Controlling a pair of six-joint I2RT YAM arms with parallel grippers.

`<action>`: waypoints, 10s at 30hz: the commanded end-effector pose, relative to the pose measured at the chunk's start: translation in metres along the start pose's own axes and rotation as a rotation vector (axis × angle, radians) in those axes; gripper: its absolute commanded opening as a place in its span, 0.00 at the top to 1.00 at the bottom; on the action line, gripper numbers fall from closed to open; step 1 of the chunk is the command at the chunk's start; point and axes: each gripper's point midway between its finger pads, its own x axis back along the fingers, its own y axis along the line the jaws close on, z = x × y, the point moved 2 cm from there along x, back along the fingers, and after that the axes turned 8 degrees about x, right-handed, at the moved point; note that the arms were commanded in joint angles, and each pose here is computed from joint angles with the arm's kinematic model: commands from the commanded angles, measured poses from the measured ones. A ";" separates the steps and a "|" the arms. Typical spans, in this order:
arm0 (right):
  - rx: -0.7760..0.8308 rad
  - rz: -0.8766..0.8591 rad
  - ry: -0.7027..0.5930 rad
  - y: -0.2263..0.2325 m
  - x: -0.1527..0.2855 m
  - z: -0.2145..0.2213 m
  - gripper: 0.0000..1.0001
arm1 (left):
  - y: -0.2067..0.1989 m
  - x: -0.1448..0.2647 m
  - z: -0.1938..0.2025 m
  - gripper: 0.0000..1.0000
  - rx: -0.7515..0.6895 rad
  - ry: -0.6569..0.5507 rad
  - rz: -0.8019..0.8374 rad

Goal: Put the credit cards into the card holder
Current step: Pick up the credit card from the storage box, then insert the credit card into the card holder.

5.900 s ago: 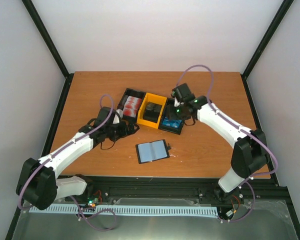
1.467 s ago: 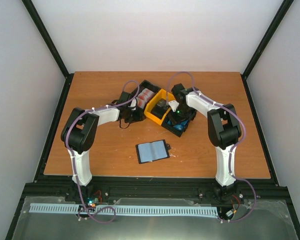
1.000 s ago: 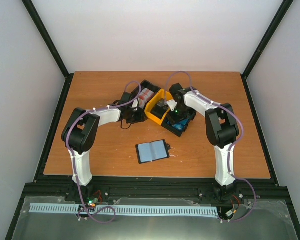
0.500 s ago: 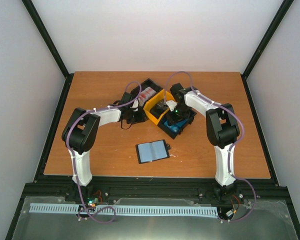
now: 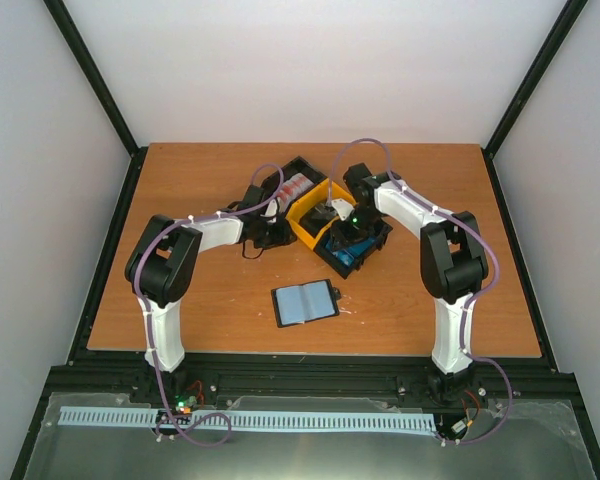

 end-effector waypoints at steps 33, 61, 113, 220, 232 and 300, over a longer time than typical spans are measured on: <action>-0.022 -0.098 0.071 0.014 -0.012 0.024 0.55 | -0.016 -0.002 -0.011 0.60 -0.023 -0.031 0.039; -0.032 0.129 -0.078 -0.003 0.044 0.001 0.97 | -0.027 0.020 -0.009 0.55 -0.042 -0.065 0.072; -0.722 -0.550 -0.611 0.049 0.156 -0.033 0.94 | -0.185 0.108 -0.007 0.37 0.094 0.335 0.776; -0.471 -0.834 -0.945 0.083 0.265 -0.061 0.97 | -0.231 0.213 -0.021 0.91 0.087 0.246 0.959; -0.566 -0.825 -0.940 0.069 0.268 -0.057 0.97 | -0.222 0.207 -0.021 0.92 0.117 0.254 0.945; -0.305 0.221 -0.156 0.071 -0.016 0.084 0.97 | -0.030 0.055 0.178 0.99 0.338 -0.074 0.259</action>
